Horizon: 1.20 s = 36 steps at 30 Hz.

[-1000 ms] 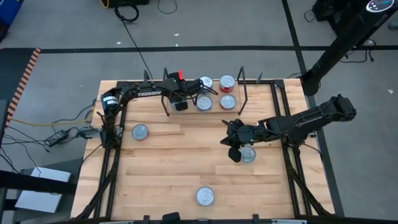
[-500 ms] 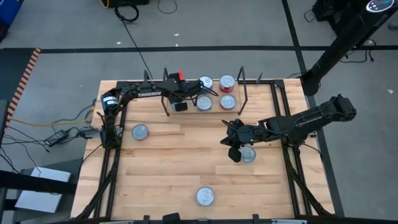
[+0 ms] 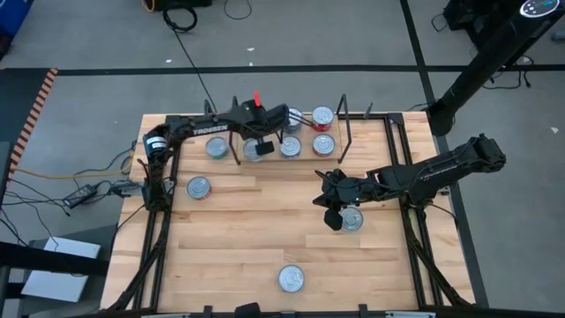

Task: Stack canned seafood by type on shelf
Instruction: Stack the center light blue tuna can on top of the other light blue tuna can on the shelf, then adjust the light blue tuna can on the shelf

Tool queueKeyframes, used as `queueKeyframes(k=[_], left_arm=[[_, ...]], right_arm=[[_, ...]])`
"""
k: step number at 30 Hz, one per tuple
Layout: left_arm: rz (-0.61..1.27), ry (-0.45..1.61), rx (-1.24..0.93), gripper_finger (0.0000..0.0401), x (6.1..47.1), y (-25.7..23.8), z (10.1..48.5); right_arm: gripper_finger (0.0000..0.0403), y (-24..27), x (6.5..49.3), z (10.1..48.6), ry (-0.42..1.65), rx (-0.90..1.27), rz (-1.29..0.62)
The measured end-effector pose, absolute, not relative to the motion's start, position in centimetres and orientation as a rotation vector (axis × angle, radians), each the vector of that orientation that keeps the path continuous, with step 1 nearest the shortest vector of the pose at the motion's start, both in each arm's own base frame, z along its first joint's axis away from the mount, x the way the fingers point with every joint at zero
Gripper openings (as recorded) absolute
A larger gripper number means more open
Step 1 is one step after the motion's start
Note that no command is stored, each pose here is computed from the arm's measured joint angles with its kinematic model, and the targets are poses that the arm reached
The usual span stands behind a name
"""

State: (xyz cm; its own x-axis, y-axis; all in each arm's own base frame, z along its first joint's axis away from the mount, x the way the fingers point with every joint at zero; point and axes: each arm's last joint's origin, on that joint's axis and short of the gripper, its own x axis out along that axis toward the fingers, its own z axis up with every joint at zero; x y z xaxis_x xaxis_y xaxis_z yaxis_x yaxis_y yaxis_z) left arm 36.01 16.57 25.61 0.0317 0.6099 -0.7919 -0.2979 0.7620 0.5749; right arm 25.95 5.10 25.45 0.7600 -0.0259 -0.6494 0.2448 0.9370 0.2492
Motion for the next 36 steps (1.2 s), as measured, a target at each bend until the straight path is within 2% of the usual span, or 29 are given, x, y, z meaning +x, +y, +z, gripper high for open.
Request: queueKeyframes(k=[4, 9, 13, 17, 24, 30, 36], left_arm=[[0.589, 1.32, 0.129, 0.0001, 36.3, 16.1, 26.5], [0.498, 1.323, 0.076, 0.0001, 36.3, 14.4, 27.2], [0.478, 1.201, 0.021, 0.0, 36.1, 13.5, 29.3], [0.559, 1.114, -0.057, 0.0, 35.7, 15.7, 29.9], [0.721, 1.175, -0.245, 0.0, 34.4, 21.0, 26.7], [0.693, 1.256, -0.195, 0.0, 35.5, 22.2, 24.8], [0.787, 1.303, -0.132, 0.0, 36.4, 23.9, 24.4]], right_arm=[[0.0009, 5.1, 25.9, 25.5, 0.697, 0.339, -0.133], [0.0009, 5.2, 25.1, 26.5, 0.689, 0.364, -0.071], [0.0008, 4.8, 23.4, 28.1, 0.645, 0.361, -0.052], [0.0008, 4.2, 21.8, 29.9, 0.569, 0.349, -0.035], [0.0008, 3.3, 20.0, 31.7, 0.47, 0.365, -0.04], [0.0008, 3.1, 19.8, 31.9, 0.452, 0.361, -0.069], [0.0008, 2.9, 19.9, 31.9, 0.441, 0.35, -0.117]])
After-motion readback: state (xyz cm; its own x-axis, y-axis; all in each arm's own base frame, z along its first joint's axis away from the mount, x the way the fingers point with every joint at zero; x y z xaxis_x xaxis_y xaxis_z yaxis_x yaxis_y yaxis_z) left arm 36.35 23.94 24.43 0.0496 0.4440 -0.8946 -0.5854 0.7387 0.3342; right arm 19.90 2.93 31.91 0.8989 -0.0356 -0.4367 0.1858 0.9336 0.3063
